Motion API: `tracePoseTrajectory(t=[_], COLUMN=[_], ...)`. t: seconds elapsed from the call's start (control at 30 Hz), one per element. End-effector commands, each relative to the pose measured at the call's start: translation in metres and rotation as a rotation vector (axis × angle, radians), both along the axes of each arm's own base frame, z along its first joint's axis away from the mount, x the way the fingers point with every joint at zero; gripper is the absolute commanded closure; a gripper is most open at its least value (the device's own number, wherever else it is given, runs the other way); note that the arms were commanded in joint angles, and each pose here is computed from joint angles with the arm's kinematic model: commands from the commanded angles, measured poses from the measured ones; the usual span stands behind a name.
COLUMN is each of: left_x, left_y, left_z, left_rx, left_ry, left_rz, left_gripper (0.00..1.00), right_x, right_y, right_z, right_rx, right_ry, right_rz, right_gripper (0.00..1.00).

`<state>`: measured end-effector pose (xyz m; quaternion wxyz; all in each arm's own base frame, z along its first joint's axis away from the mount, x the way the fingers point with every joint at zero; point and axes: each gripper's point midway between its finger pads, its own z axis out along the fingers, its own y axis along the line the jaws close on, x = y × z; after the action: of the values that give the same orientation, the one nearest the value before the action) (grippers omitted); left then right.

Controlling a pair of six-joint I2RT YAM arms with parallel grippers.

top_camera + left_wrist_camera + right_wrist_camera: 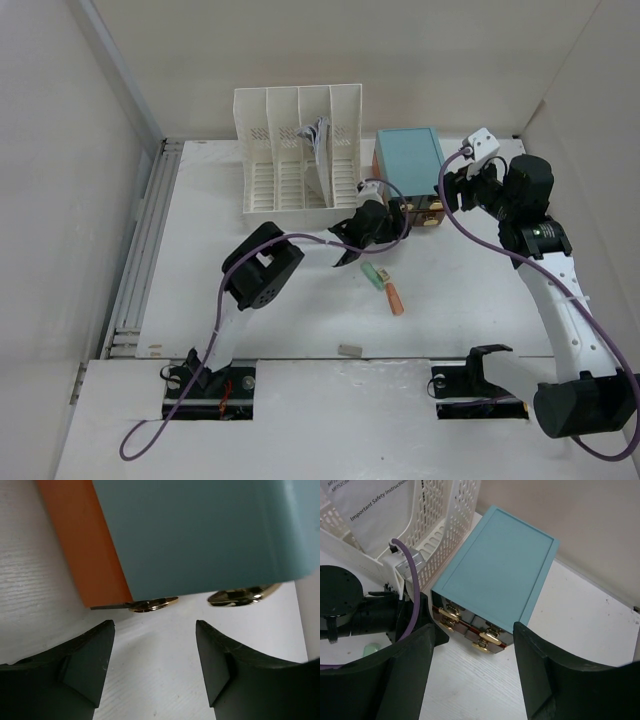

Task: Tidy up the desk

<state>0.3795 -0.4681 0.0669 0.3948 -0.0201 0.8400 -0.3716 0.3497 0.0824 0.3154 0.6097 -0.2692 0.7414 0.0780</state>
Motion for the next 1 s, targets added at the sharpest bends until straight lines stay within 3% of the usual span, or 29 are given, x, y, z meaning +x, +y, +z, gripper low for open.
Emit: tracePoseTrajectory(t=[0.0,0.43,0.97], left_x=[0.015,0.023,0.034], left_y=[-0.005,-0.003,-0.016], left_z=[0.018,0.003,0.019], left_rx=[-0.031,-0.033,-0.116], left_ry=[-0.030,-0.006,0.008], left_rz=[0.051,0.117,0.154], left_gripper=[0.39,0.41,0.44], right_x=[0.002,0.002,0.002], right_y=[-0.001,-0.001,-0.001], right_z=[0.020,0.020,0.016], right_rx=[0.022,0.022,0.013], right_ry=[-0.074,-0.074,-0.069], right_rz=[-0.007,-0.007,-0.005], right_gripper=[0.31,0.31,0.31])
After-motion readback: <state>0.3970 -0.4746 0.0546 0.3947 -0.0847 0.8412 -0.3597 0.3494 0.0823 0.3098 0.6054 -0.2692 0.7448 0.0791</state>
